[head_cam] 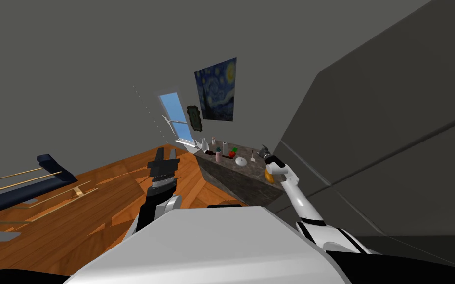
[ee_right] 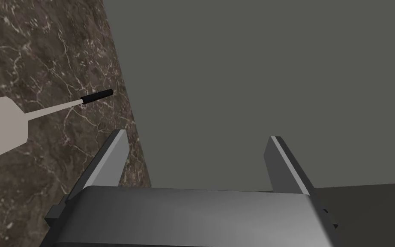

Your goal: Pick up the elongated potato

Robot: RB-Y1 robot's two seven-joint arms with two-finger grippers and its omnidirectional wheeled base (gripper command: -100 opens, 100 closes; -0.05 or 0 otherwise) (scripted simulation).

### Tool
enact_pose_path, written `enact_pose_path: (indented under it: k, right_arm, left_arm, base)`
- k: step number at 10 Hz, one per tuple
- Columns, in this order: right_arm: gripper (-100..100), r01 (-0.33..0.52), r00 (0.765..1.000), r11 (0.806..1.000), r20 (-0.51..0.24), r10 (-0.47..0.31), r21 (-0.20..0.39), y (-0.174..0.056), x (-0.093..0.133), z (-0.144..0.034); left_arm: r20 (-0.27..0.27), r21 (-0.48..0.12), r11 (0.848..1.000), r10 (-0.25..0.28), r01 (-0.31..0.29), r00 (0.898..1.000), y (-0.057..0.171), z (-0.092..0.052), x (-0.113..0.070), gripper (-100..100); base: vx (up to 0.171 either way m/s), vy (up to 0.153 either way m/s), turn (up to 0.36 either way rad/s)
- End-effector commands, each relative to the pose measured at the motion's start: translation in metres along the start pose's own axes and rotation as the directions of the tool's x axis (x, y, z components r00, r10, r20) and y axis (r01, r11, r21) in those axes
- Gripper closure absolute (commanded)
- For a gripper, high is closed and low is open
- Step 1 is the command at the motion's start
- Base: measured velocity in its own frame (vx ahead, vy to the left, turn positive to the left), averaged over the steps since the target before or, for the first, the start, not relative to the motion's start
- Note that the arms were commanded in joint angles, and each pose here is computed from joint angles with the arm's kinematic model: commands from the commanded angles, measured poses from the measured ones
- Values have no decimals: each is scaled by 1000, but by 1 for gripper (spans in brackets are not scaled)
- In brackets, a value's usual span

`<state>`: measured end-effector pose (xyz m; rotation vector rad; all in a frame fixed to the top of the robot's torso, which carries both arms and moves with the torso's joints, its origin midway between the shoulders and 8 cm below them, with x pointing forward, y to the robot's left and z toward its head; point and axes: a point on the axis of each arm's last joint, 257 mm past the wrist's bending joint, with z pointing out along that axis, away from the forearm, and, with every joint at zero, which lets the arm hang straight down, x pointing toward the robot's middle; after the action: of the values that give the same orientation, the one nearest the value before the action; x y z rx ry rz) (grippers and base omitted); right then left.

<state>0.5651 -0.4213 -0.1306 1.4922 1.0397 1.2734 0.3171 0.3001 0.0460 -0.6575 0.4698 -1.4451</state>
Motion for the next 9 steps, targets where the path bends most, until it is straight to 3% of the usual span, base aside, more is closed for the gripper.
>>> enact_pose_path:
  k: [1, 2, 3, 4, 5, 6, 8, 9]
  right_arm:
    - [-100, -9, 1000, 999, 26, 8, 35, -10, -11, 4]
    - [-100, -47, 998, 997, 51, 44, 57, -1, -23, 12]
    - [-100, -53, 996, 995, 79, 46, 89, -14, -35, 12]
    - [-100, -93, 992, 991, 97, 84, 93, 1, -43, 20]
    - [-100, -103, 987, 986, 134, 86, 131, -16, -58, 19]
    - [-100, -150, 979, 980, 156, 129, 130, -1, -67, 26]
    - [-100, -162, 972, 971, 201, 126, 177, -20, -83, 22]
    - [-100, -215, 956, 960, 239, 168, 182, -9, -97, 27]
  left_arm:
    - [0, 0, 1000, 0, 0, 1000, 0, 0, 0, 0]
    - [0, 0, 1000, 0, 0, 1000, 0, 0, 0, 0]
    - [0, 0, 1000, 0, 0, 1000, 0, 0, 0, 0]
    - [0, 0, 1000, 0, 0, 1000, 0, 0, 0, 0]
    - [0, 0, 1000, 0, 0, 1000, 0, 0, 0, 0]
    - [0, 0, 1000, 0, 0, 1000, 0, 0, 0, 0]
    - [0, 0, 1000, 0, 0, 1000, 0, 0, 0, 0]
    - [0, 0, 1000, 0, 0, 1000, 0, 0, 0, 0]
  base:
    - [22, 25, 8]
    - [19, 42, -15]
    - [33, 46, -16]
    - [50, 84, -24]
    - [46, 77, -15]
    - [51, 86, -13]
    - [33, 43, -9]
    - [40, 41, -13]
